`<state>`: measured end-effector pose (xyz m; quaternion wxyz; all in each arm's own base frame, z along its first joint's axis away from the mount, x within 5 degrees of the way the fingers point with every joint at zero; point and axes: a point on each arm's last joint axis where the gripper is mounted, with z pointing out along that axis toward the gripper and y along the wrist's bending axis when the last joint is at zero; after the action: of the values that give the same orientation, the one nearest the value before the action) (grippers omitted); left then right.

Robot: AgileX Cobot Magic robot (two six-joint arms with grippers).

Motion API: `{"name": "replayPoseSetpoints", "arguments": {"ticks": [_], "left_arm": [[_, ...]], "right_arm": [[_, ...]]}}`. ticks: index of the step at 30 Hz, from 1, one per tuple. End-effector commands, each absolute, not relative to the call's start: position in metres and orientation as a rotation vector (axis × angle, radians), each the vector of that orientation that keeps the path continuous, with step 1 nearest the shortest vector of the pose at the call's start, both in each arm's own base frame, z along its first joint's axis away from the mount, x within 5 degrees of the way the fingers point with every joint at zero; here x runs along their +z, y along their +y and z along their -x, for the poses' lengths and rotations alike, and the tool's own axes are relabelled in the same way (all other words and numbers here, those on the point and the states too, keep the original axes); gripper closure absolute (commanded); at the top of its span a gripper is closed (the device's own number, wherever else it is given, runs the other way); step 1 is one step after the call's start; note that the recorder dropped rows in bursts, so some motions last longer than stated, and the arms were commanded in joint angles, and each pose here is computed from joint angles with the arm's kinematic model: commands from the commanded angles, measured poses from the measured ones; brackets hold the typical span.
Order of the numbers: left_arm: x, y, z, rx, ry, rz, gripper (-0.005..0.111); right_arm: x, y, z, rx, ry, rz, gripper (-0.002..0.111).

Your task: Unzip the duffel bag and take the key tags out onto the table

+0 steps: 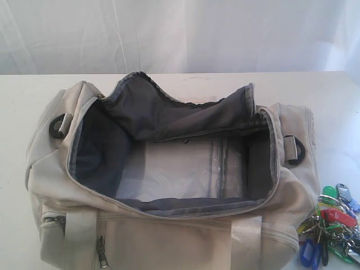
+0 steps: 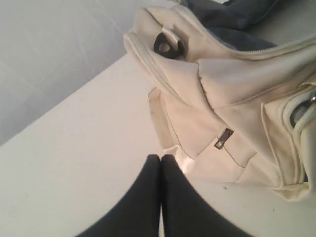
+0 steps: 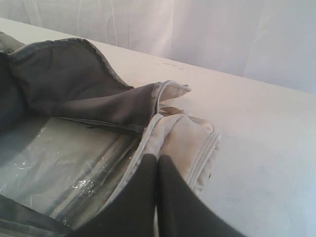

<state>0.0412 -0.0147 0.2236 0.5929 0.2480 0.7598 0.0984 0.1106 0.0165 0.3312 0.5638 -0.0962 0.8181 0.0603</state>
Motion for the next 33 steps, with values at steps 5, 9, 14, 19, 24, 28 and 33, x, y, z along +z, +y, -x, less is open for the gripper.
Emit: {"name": "replayPoseSetpoints", "arguments": {"ticks": [5,9,14,19,24,28,33], "left_arm": [[0.177,-0.008,-0.048,0.014,1.959,-0.181,0.107],[0.157,-0.005,-0.047,-0.062,2.05,-0.001,0.107],[0.157,-0.005,-0.047,-0.081,2.05,0.038,0.107],[0.157,-0.005,-0.047,-0.052,2.048,-0.01,0.107],[0.157,-0.005,-0.047,-0.064,2.047,0.019,0.107],[0.157,-0.004,-0.048,-0.055,2.042,0.018,0.107],[0.158,-0.002,-0.048,-0.027,2.033,0.032,0.107]], "right_arm": [[0.331,0.016,-0.11,0.139,1.914,0.219,0.108],[0.331,0.016,-0.11,0.139,1.914,0.219,0.108],[0.331,0.016,-0.11,0.139,1.914,0.219,0.108],[0.331,0.016,-0.11,0.139,1.914,0.219,0.108],[0.331,0.016,-0.11,0.139,1.914,0.219,0.108],[0.331,0.016,-0.11,0.139,1.914,0.219,0.108],[0.331,0.016,-0.11,0.139,1.914,0.219,0.108]]}}
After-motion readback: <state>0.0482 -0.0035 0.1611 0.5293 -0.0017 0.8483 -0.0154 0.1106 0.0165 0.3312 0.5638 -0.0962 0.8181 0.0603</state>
